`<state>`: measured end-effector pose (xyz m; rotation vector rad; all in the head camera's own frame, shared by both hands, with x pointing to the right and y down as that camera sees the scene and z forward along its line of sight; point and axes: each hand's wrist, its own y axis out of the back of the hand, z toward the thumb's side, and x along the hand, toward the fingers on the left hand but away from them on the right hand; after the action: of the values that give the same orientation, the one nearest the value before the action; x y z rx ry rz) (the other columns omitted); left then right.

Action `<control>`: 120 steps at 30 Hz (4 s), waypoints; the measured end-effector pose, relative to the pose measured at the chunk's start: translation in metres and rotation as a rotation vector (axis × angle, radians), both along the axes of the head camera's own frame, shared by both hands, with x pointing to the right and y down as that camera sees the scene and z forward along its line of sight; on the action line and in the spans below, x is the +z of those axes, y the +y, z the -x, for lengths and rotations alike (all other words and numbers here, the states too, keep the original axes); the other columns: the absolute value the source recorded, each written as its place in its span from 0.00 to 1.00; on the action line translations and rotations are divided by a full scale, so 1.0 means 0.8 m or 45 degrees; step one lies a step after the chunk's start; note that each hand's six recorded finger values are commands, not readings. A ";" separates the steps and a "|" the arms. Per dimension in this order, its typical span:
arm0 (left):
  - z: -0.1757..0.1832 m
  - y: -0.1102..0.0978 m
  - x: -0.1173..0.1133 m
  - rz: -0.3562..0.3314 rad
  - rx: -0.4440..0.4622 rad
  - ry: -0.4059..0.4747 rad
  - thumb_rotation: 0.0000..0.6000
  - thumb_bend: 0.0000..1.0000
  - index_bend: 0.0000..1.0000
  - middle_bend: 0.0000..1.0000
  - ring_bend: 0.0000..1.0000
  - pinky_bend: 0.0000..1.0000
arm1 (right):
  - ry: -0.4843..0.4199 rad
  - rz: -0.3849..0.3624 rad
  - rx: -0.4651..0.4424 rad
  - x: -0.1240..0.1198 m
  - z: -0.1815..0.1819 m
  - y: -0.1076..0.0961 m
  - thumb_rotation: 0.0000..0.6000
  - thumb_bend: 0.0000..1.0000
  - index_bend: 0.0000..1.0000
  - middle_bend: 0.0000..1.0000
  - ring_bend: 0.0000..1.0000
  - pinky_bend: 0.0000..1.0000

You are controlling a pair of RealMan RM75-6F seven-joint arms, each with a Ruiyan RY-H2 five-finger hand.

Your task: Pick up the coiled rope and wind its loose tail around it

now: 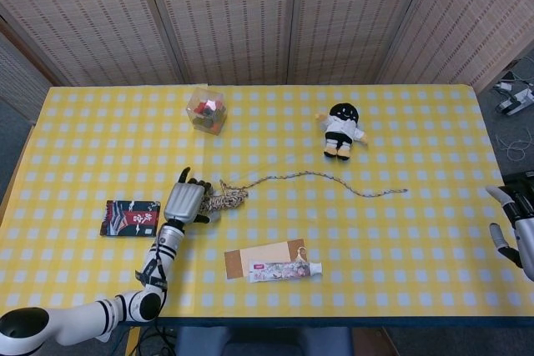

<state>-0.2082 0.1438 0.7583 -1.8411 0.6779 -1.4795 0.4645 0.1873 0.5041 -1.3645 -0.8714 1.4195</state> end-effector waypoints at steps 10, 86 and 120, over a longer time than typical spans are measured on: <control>-0.004 -0.005 0.007 -0.021 -0.008 -0.032 0.69 0.20 0.55 0.47 0.35 0.00 | 0.004 0.002 0.012 -0.001 -0.004 0.003 1.00 0.39 0.22 0.25 0.10 0.16; 0.033 -0.030 -0.158 -0.232 -0.031 0.429 0.84 0.20 0.73 0.60 0.42 0.00 | 0.083 0.443 -0.379 0.213 0.260 -0.108 1.00 0.30 0.32 0.14 0.00 0.00; 0.028 -0.017 -0.157 -0.209 -0.022 0.435 0.84 0.20 0.73 0.60 0.42 0.00 | 0.089 0.510 -0.276 0.329 0.295 -0.097 1.00 0.33 0.45 0.05 0.00 0.00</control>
<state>-0.2305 0.1304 0.6327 -1.9795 0.9493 -1.0915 0.2286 0.1093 0.7671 -1.6388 -0.3881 1.5101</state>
